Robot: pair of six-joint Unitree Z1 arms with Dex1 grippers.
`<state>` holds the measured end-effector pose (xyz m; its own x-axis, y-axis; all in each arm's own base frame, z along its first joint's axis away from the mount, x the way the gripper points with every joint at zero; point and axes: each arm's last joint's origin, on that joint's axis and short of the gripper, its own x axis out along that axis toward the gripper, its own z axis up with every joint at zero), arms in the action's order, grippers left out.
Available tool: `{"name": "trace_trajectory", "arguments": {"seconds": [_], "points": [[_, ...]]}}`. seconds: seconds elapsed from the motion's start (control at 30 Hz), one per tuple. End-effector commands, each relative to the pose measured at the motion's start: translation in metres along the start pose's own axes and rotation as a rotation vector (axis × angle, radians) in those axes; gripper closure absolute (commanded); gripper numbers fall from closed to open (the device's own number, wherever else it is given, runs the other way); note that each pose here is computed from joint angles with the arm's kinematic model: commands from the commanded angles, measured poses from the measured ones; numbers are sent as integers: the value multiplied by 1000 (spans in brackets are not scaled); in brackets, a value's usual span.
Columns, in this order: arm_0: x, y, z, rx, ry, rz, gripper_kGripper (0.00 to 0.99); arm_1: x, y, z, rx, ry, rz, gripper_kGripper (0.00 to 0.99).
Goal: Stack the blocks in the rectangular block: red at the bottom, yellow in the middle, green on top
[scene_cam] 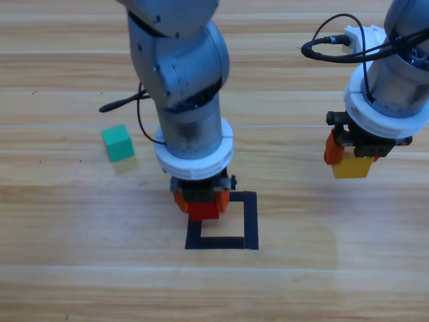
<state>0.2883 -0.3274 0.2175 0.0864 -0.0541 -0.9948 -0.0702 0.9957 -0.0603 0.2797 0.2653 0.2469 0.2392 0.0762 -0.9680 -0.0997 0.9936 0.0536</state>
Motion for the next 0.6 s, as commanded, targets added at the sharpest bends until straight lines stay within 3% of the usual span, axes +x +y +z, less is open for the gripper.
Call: {"name": "trace_trajectory", "arguments": {"seconds": [0.03, 0.6], "points": [[23, -15, -14, 47, 41, 42, 965, 0, 5, -7, -22, 13, 2, 975], [38, -30, -13, 84, 48, 50, 965, 0, 5, -7, -23, 12, 3, 975]]}}
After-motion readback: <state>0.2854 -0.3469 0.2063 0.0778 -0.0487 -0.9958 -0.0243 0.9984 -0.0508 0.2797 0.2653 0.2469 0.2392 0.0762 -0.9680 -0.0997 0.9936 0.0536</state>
